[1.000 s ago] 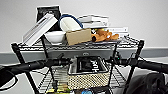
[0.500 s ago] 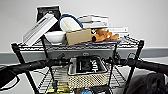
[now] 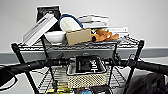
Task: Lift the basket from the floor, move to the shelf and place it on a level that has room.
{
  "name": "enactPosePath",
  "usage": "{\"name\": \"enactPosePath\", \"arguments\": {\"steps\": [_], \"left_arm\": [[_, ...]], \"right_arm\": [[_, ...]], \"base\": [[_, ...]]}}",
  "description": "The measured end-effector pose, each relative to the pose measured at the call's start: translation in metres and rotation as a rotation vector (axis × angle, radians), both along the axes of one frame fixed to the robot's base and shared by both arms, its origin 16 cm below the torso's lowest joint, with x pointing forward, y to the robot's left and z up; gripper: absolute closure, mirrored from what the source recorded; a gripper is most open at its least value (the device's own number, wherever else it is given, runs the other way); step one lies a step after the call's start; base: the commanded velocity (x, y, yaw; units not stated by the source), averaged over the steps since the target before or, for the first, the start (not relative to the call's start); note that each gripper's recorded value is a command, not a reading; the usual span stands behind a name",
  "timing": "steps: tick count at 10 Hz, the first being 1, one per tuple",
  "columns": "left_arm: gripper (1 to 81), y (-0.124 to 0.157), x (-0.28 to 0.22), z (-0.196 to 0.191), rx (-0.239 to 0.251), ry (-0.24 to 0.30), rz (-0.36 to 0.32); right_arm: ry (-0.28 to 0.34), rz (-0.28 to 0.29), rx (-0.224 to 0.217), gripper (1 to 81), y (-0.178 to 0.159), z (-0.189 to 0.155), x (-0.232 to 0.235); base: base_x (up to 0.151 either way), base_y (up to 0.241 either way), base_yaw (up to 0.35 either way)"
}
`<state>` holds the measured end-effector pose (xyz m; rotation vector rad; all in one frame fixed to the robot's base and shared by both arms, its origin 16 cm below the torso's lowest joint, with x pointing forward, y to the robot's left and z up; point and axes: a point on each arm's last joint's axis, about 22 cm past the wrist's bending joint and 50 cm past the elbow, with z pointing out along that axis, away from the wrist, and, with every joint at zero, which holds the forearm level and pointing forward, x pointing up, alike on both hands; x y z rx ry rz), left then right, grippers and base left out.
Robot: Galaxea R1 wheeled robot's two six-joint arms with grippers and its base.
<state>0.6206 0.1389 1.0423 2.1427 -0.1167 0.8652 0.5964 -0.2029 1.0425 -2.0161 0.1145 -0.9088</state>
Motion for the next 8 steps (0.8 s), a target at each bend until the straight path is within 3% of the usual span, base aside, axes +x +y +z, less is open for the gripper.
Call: {"name": "enactPosePath", "arguments": {"steps": [5,8], "left_arm": [[1.0,0.052,-0.032,-0.012,0.019,0.036,0.026],[1.0,0.059,-0.066,0.001,-0.002,0.026,-0.008]], "right_arm": [[-0.001,0.015,0.008,1.0,-0.026,0.01,-0.036],[-0.018,0.037,0.029,1.0,-0.035,0.026,-0.072]], "base": [[0.0,0.0,0.0],[0.0,0.0,0.0]]}}
